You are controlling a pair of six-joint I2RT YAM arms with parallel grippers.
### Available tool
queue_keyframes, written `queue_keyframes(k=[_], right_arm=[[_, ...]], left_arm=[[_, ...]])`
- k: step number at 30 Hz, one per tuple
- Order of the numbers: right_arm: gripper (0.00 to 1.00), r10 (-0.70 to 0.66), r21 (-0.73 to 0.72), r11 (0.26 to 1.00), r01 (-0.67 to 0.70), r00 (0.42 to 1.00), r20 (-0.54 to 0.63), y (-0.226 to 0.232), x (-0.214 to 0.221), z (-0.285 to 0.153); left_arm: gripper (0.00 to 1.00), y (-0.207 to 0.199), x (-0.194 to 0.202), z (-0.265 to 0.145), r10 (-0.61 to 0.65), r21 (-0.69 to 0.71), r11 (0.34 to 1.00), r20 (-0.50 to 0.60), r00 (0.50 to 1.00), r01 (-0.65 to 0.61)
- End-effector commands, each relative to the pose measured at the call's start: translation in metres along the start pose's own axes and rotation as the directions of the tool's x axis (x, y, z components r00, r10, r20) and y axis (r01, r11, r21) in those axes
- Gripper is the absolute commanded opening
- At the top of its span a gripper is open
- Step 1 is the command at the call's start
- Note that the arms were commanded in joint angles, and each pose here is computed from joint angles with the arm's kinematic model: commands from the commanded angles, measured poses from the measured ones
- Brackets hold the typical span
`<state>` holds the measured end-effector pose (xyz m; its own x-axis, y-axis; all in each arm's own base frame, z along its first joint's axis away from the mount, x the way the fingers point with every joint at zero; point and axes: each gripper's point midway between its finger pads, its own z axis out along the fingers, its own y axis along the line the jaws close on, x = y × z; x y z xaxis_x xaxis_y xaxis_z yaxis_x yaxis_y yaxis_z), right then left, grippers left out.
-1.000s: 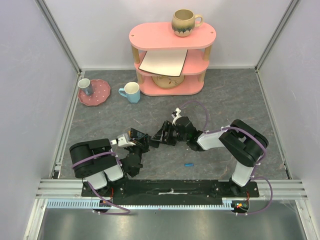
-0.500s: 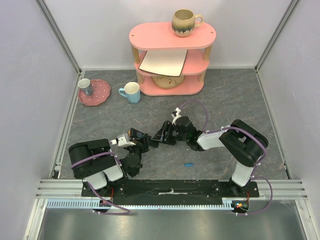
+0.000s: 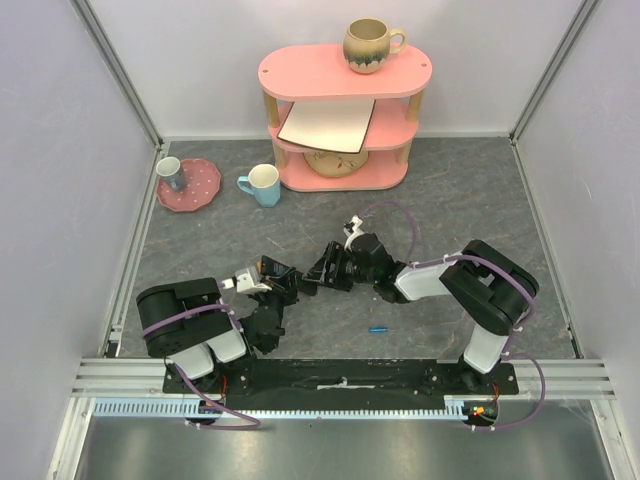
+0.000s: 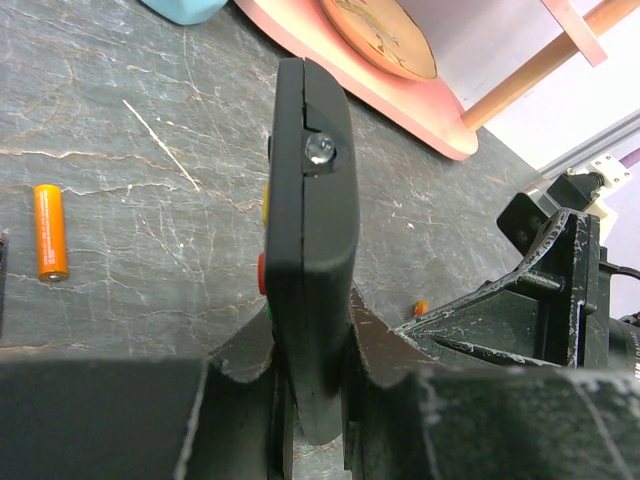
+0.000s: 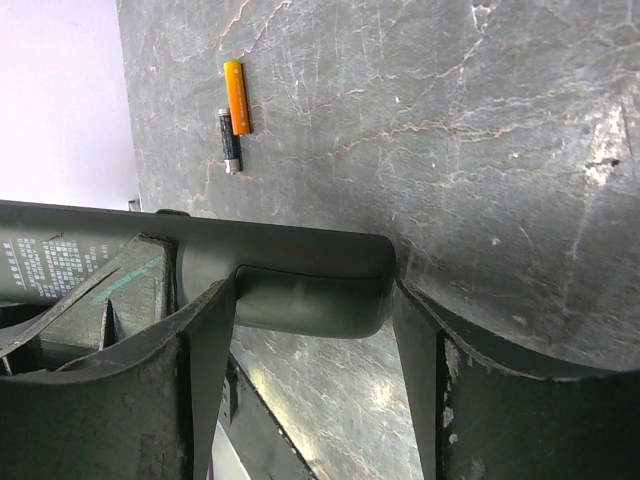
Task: Load the batteries into the remote control
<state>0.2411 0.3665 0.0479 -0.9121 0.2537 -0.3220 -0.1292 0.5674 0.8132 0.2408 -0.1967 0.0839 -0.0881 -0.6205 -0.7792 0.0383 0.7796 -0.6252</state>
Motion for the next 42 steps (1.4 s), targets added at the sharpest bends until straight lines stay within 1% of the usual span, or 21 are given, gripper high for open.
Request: queue_keyframes(k=[1,4,6,17,20,27,35,42], right_arm=[[0.74,-0.011,0.038,0.999,0.011,1.000,0.009,-0.007,0.005,-0.008],[0.79,-0.012,0.018,1.000,0.011,0.999,0.037,0.001,-0.002,-0.011],[0.80,-0.016,0.006,1.000,0.015,0.999,0.043,0.006,-0.004,-0.011],[0.80,0.000,-0.011,1.000,0.000,0.999,0.050,0.010,-0.007,-0.007],[0.80,0.018,-0.049,0.999,-0.015,0.997,0.070,0.015,-0.009,-0.008],[0.81,0.021,-0.056,0.998,-0.017,0.998,0.057,0.017,-0.008,-0.006],[0.78,0.022,-0.030,0.999,-0.022,0.999,0.026,0.006,0.000,-0.002],[0.77,0.019,-0.023,1.000,-0.018,1.000,0.012,0.002,0.004,-0.001]], left_arm=[[0.02,0.017,-0.004,-0.016,0.075,0.041,0.996,-0.026,0.997,-0.074],[0.02,0.016,-0.004,-0.016,0.073,0.043,0.996,-0.028,0.997,-0.072],[0.02,0.016,-0.004,-0.016,0.073,0.044,0.996,-0.029,0.997,-0.072],[0.02,0.016,-0.002,-0.016,0.074,0.045,0.996,-0.033,0.997,-0.073],[0.02,0.016,-0.002,-0.016,0.074,0.044,0.996,-0.034,0.997,-0.072],[0.02,0.017,-0.001,-0.016,0.074,0.043,0.996,-0.035,0.997,-0.072],[0.02,0.015,-0.001,-0.016,0.071,0.045,0.997,-0.035,0.997,-0.069],[0.02,0.014,-0.001,-0.016,0.071,0.048,0.996,-0.034,0.997,-0.070]])
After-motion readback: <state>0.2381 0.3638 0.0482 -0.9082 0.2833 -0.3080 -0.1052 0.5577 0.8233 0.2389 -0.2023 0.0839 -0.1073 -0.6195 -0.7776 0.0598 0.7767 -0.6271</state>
